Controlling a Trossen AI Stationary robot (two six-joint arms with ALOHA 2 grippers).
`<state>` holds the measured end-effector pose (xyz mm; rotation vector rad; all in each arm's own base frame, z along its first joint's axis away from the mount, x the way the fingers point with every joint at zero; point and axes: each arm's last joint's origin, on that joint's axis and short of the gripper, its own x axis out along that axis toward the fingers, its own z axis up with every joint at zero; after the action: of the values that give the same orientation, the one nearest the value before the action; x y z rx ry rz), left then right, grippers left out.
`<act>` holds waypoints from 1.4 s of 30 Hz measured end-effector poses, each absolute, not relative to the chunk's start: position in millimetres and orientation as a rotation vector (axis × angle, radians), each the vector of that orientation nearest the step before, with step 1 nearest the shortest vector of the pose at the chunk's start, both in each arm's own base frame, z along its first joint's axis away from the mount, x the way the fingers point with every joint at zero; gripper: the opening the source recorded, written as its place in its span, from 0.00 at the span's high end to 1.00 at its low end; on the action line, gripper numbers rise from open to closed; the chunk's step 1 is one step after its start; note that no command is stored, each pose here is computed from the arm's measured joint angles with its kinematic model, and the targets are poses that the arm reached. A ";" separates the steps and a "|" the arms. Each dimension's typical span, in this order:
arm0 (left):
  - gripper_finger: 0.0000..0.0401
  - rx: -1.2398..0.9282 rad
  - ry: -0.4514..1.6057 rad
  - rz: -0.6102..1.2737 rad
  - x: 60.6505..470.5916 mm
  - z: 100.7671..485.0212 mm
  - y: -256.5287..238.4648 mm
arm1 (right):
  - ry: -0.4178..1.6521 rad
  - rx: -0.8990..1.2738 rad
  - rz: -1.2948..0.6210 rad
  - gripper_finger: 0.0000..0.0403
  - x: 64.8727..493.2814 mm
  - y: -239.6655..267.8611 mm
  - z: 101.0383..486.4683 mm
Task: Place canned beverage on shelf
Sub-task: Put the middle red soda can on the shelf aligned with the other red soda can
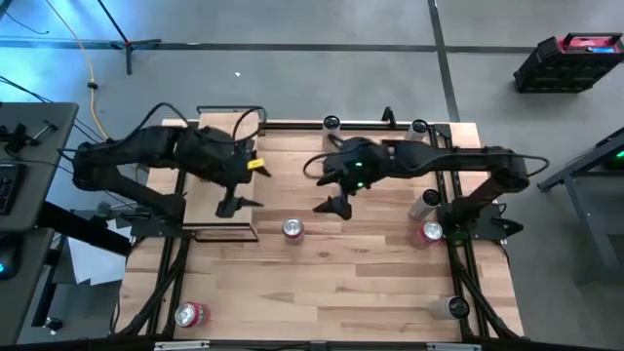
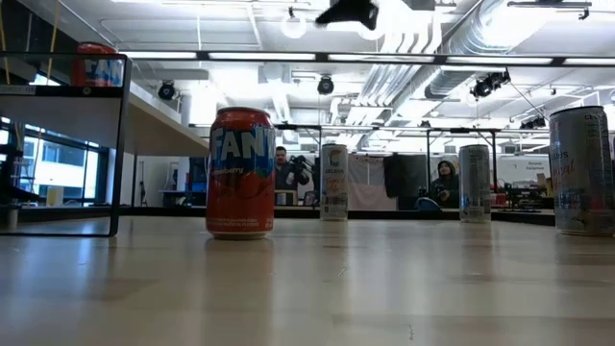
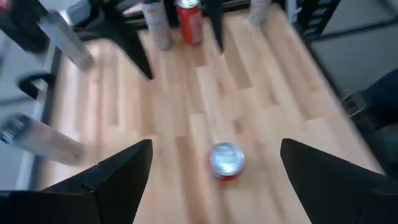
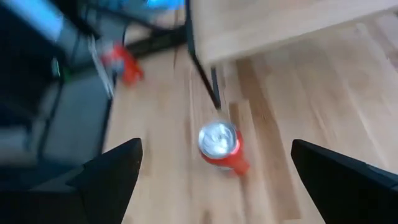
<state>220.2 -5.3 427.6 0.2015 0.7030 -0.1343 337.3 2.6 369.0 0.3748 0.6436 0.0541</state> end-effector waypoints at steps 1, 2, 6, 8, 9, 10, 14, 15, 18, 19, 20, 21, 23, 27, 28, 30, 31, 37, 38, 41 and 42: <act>0.14 0.233 0.718 -0.138 225.9 426.7 -2.7 | 0.626 0.406 0.029 0.01 332.3 8.2 374.8; 0.14 0.258 0.735 -0.142 233.0 424.2 -0.3 | 0.609 0.427 0.005 0.01 327.5 14.8 379.8; 0.14 0.331 0.831 -0.175 263.7 402.6 8.1 | 0.532 0.502 -0.074 0.01 310.4 41.8 396.5; 0.14 0.398 0.902 -0.225 275.3 388.8 9.1 | 0.506 0.516 -0.105 0.01 304.2 55.4 400.3; 0.13 0.431 0.947 -0.259 280.6 380.9 8.6 | 0.494 0.520 -0.121 0.01 301.6 61.7 401.7; 0.13 0.457 0.975 -0.287 286.9 373.8 7.3 | 0.485 0.520 -0.138 0.01 299.4 67.6 402.2; 0.13 0.496 1.004 -0.389 309.6 352.5 -2.1 | 0.449 0.521 -0.187 0.01 293.1 87.5 403.2; 0.13 0.507 0.991 -0.417 312.7 351.1 -5.8 | 0.443 0.519 -0.196 0.01 292.0 91.6 402.9; 0.13 0.585 1.032 -0.493 320.4 338.0 -14.1 | 0.429 0.518 -0.212 0.01 288.1 102.5 402.7; 0.13 0.617 1.051 -0.504 323.8 330.9 -16.1 | 0.422 0.515 -0.220 0.01 286.9 105.2 402.9; 0.13 0.642 1.070 -0.524 326.3 324.5 -18.1 | 0.417 0.513 -0.225 0.01 285.8 107.8 403.0; 0.13 0.669 1.082 -0.548 328.1 318.9 -20.2 | 0.414 0.508 -0.228 0.01 285.0 109.5 403.0; 0.13 0.730 1.099 -0.595 332.8 310.3 -25.0 | 0.414 0.497 -0.224 0.01 284.0 111.9 403.0; 0.13 0.913 1.142 -0.625 343.3 293.7 -35.9 | 0.423 0.484 -0.227 0.01 283.5 111.7 402.2; 0.13 0.945 1.148 -0.633 344.1 291.6 -38.7 | 0.426 0.482 -0.228 0.01 283.4 111.6 401.9; 0.13 0.975 1.168 -0.663 345.2 286.3 -43.8 | 0.430 0.469 -0.226 0.01 283.4 111.5 401.5; 0.13 0.983 1.182 -0.681 345.5 283.2 -45.7 | 0.429 0.457 -0.224 0.01 283.5 111.6 401.7; 0.14 1.023 1.208 -0.731 349.9 272.3 -49.4 | 0.430 0.453 -0.228 0.01 283.4 111.3 401.5; 0.14 1.028 1.214 -0.729 351.2 270.3 -49.3 | 0.430 0.455 -0.228 0.01 283.4 111.3 401.5; 0.14 1.040 1.226 -0.717 354.0 266.4 -48.9 | 0.432 0.461 -0.228 0.01 283.3 111.3 401.4; 0.14 1.039 1.226 -0.717 354.6 265.7 -48.9 | 0.433 0.462 -0.225 0.01 283.3 111.4 401.4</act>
<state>354.6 -48.9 265.7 1.0392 1.2262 -0.7174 283.3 111.4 401.4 0.4623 0.4326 -0.2251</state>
